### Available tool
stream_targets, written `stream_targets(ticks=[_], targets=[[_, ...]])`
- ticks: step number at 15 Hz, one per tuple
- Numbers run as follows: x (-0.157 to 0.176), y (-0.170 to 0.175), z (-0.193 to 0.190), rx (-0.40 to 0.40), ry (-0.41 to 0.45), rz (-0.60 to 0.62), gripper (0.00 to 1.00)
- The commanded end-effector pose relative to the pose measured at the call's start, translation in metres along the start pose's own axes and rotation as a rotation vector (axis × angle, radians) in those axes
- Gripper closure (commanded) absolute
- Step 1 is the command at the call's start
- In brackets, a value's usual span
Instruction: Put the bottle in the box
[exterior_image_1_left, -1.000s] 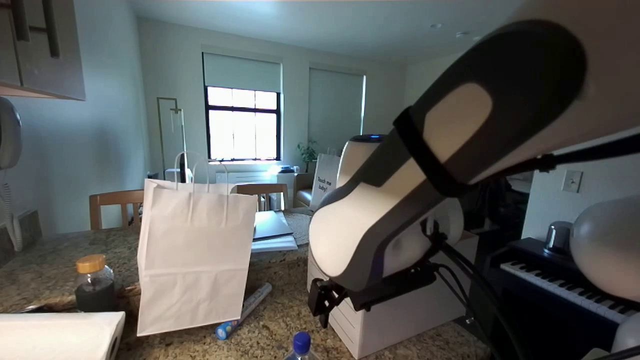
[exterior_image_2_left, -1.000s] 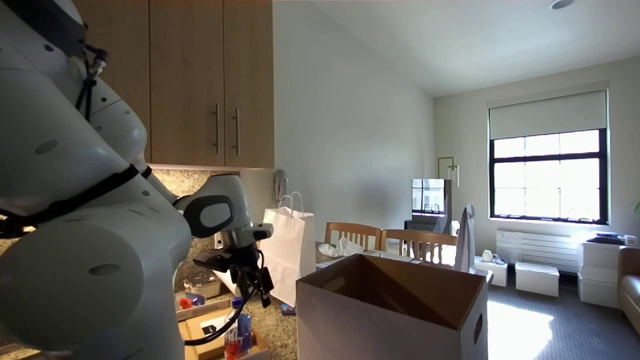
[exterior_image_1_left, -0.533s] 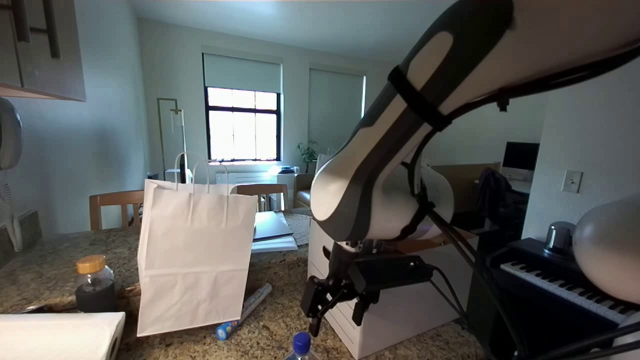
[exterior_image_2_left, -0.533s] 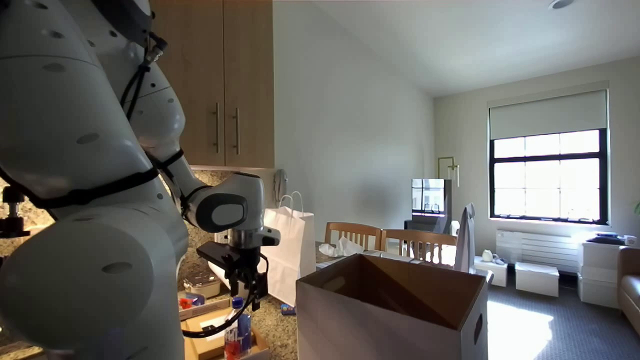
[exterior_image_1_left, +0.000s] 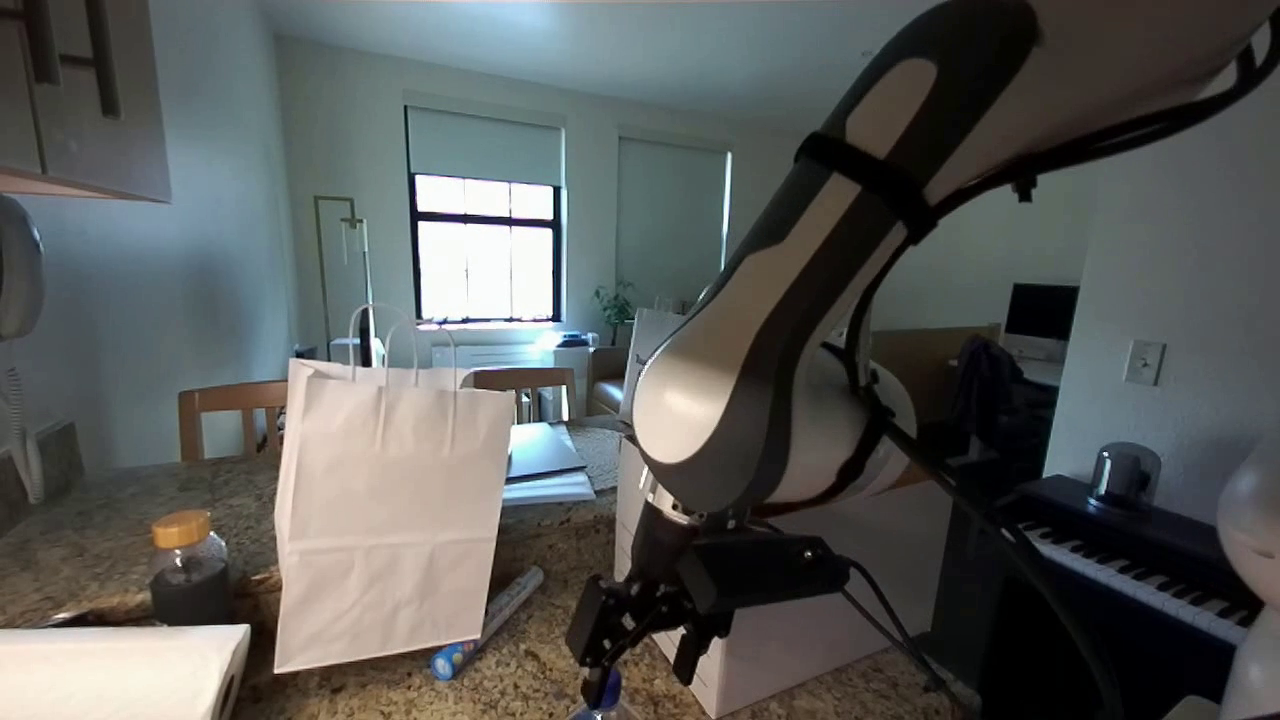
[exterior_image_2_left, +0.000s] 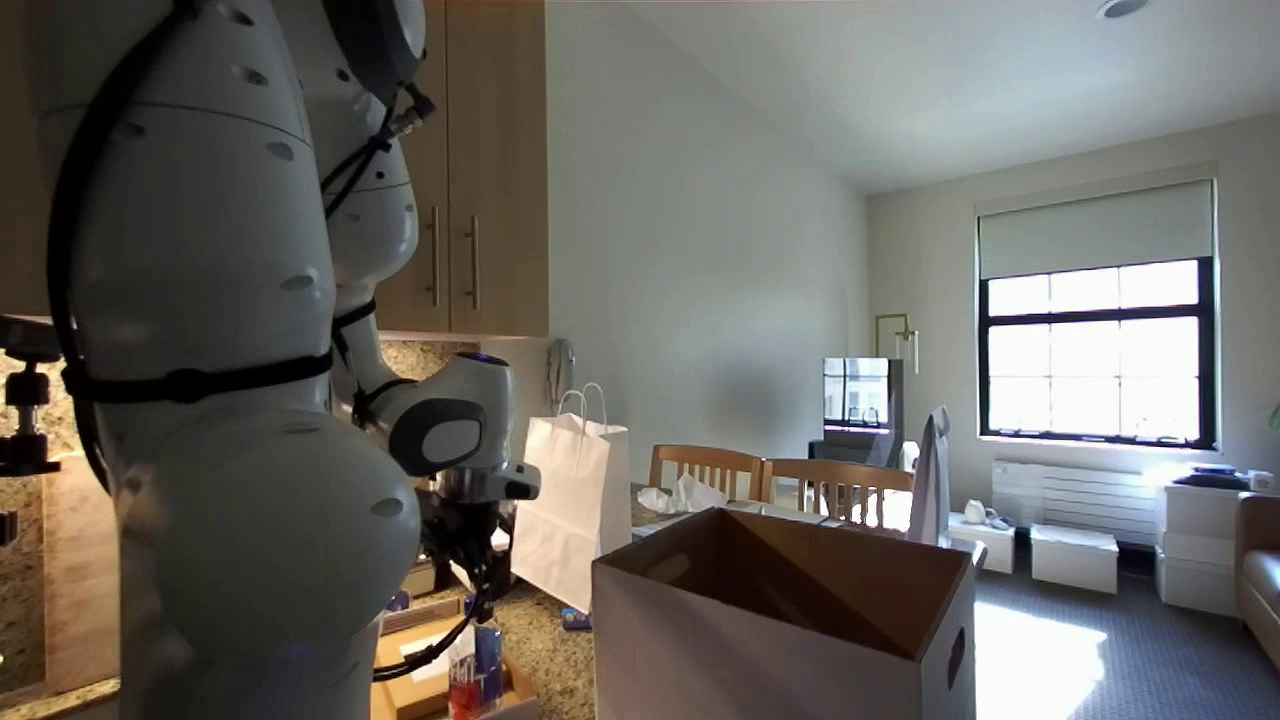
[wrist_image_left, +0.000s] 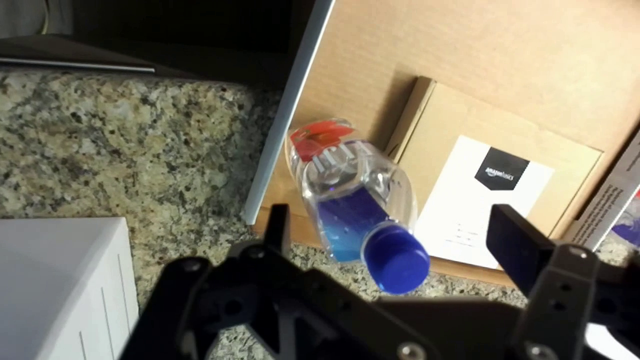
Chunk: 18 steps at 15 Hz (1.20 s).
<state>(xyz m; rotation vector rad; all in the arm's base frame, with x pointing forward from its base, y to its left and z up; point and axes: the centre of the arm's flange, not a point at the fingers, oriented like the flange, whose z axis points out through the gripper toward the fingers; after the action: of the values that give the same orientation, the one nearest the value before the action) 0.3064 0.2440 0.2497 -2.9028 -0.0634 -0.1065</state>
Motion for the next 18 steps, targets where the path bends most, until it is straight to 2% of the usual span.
stream_targets(ticks=[1, 3, 7, 9, 11, 12, 13, 14, 18], targets=[[-0.013, -0.011, 0.021, -0.007, 0.006, -0.012, 0.25], [-0.014, -0.015, 0.023, -0.014, 0.045, -0.03, 0.32], [-0.003, -0.018, 0.017, -0.037, 0.171, -0.062, 0.59], [0.002, -0.016, 0.016, -0.044, 0.184, -0.071, 0.73], [0.004, -0.012, 0.018, -0.05, 0.159, -0.078, 0.85], [0.003, -0.01, 0.02, -0.05, 0.148, -0.086, 0.59], [0.003, -0.01, 0.021, -0.053, 0.149, -0.091, 0.45], [0.003, -0.011, 0.022, -0.053, 0.152, -0.095, 0.45], [0.002, -0.012, 0.027, -0.061, 0.139, -0.103, 0.2]])
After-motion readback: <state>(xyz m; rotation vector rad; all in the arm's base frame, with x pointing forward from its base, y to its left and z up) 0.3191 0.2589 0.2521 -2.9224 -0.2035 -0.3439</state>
